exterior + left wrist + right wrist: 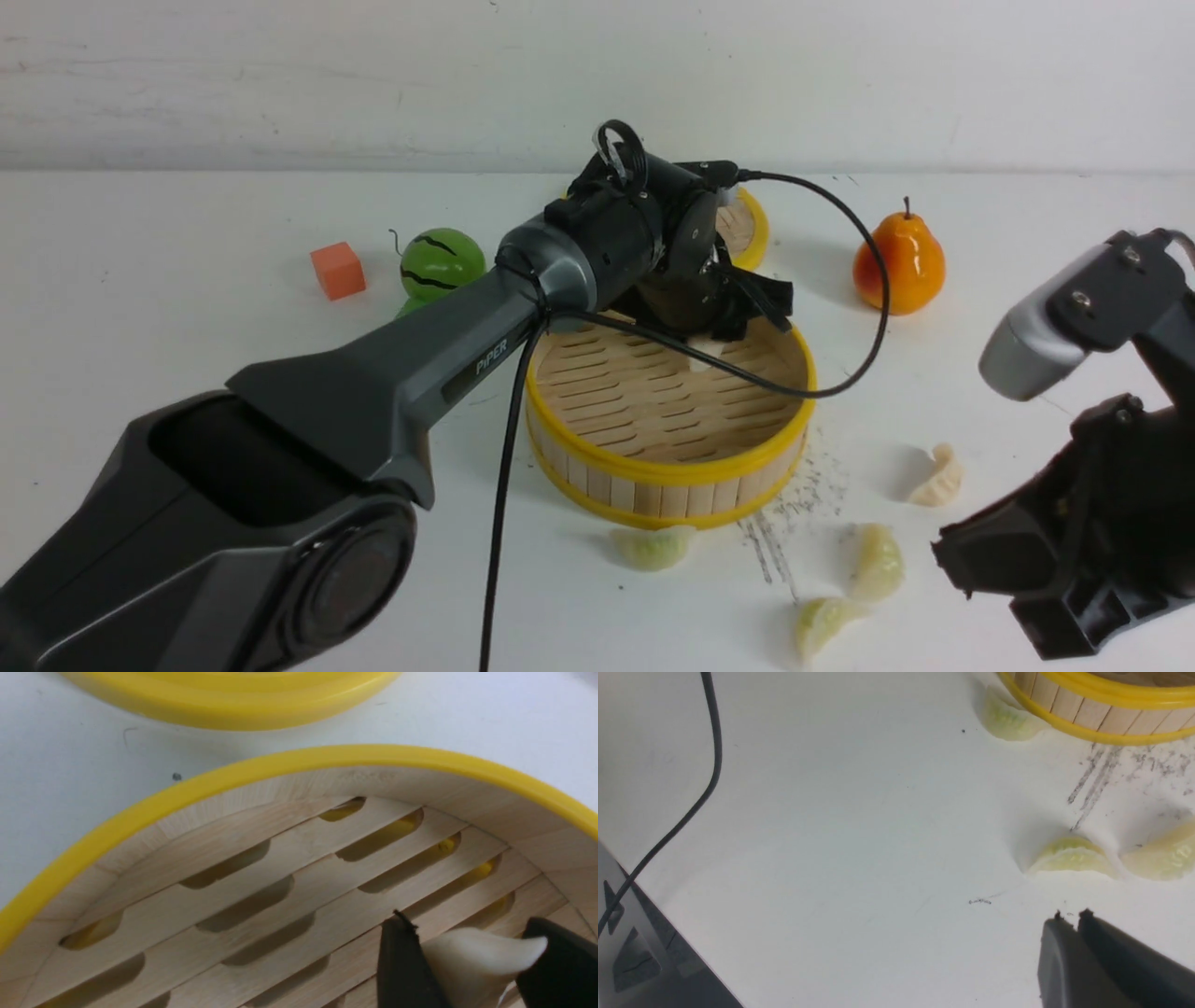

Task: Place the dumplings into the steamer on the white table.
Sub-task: 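Place the dumpling into the bamboo steamer basket with the left gripper, then reach for and grasp a dumpling on the table with the left gripper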

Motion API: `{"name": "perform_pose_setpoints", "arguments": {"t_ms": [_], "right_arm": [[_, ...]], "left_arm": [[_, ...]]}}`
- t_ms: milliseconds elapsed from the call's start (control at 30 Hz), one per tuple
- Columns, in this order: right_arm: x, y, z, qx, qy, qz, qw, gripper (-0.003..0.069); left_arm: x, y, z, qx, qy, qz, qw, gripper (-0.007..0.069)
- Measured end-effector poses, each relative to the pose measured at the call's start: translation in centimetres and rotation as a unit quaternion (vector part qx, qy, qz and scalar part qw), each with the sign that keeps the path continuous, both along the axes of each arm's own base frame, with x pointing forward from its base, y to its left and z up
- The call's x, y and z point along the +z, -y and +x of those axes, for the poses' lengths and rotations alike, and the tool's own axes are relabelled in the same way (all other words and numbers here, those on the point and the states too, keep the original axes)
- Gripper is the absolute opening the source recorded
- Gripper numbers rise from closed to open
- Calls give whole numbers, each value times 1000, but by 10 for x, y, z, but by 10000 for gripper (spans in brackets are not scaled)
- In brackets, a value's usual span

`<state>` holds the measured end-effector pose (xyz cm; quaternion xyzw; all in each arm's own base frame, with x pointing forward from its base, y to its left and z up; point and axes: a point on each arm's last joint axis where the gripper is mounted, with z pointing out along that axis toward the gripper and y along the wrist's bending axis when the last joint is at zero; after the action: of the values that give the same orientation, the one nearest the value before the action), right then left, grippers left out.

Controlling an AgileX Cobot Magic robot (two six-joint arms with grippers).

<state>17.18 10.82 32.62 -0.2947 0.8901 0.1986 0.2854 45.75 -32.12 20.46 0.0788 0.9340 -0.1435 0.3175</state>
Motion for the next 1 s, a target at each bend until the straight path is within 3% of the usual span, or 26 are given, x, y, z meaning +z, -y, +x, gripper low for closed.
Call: {"name": "perform_pose_setpoints", "arguments": {"t_ms": [67, 167, 300, 333, 400, 533, 700, 767, 833, 1000], "right_arm": [[0, 1, 0, 0, 3, -6, 1000, 42], [0, 2, 0, 1, 8, -14, 1000, 42], [9, 8, -6, -2, 46, -20, 999, 42], [10, 9, -7, -3, 49, -20, 999, 42], [21, 17, -16, -13, 89, -19, 996, 42], [33, 27, -31, -33, 125, -17, 991, 46], [51, 49, -56, -83, 181, -15, 980, 52], [55, 54, -63, -98, 195, -12, 976, 55], [59, 62, -72, -122, 211, -8, 970, 58], [61, 68, -76, -138, 224, -12, 965, 61]], "left_arm": [[1, -1, -1, 0, -7, 6, 1000, 476], [11, -8, -9, 5, -36, 28, 999, 603], [43, -19, -28, -34, -75, 73, 994, 656], [43, -19, -28, -34, -75, 73, 994, 656], [70, -24, -44, -101, -83, 88, 988, 637], [103, -26, -64, -172, -72, 65, 980, 580], [132, -23, -118, -305, -56, 72, 948, 487], [127, -21, -134, -343, -60, 92, 933, 477], [110, -17, -167, -432, -65, 142, 888, 468], [64, -17, -190, -496, -110, 209, 836, 467]]}}
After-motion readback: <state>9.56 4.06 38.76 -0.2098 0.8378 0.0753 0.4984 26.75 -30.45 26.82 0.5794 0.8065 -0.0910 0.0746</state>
